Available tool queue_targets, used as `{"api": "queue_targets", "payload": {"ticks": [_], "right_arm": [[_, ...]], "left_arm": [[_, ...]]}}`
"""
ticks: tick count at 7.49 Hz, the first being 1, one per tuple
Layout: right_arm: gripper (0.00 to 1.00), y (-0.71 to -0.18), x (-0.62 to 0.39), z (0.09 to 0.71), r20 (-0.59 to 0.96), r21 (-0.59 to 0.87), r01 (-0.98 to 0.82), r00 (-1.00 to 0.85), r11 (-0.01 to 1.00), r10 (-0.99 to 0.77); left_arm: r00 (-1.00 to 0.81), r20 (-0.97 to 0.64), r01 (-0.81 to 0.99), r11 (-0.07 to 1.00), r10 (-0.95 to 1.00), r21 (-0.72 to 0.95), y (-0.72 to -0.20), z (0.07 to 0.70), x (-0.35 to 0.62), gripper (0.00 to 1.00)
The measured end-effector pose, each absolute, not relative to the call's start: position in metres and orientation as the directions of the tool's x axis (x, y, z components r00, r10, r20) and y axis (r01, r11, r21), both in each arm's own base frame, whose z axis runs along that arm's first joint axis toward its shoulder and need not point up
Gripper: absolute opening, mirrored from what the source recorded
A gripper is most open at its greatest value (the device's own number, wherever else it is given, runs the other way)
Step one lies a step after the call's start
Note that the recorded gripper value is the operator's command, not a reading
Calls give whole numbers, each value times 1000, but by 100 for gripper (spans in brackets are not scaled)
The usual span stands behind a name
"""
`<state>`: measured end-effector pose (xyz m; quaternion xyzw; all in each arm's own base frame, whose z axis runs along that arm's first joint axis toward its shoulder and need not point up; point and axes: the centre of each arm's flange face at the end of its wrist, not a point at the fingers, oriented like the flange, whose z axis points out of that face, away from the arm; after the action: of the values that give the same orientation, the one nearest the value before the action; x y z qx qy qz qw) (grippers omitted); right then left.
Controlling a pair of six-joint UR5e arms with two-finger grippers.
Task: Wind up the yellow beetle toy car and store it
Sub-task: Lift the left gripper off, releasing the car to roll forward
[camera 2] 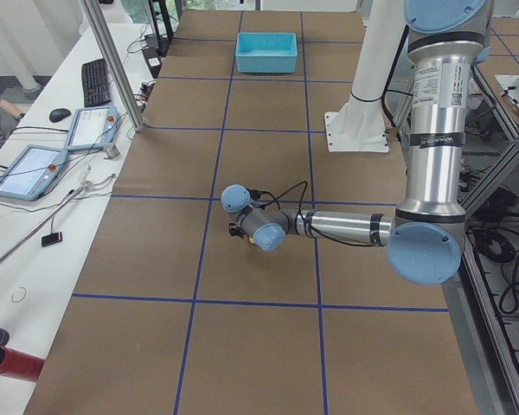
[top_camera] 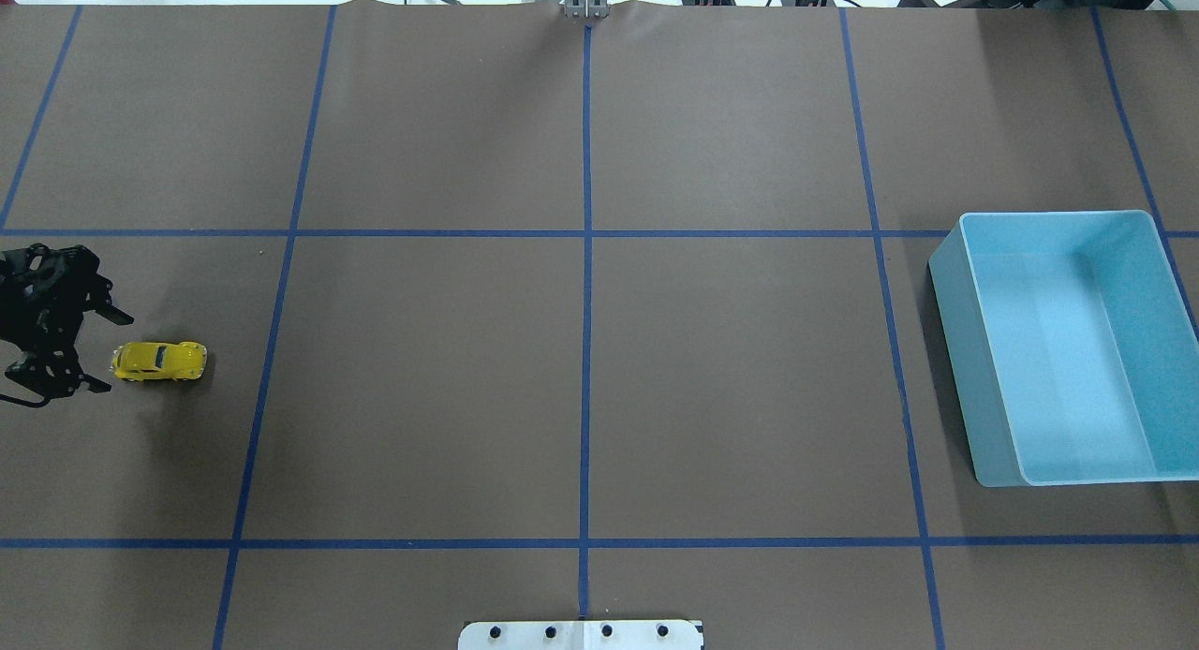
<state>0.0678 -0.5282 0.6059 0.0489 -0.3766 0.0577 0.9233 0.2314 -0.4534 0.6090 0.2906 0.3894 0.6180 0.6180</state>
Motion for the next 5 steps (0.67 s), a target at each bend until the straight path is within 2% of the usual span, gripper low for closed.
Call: {"api": "queue_targets", "payload": {"ticks": [5], "right_arm": [[100,-528,68,606,701,47,-143,710,989,69]], "left_arm": [[-49,-140,-516,95,989,851,-459,607,215,100]]}}
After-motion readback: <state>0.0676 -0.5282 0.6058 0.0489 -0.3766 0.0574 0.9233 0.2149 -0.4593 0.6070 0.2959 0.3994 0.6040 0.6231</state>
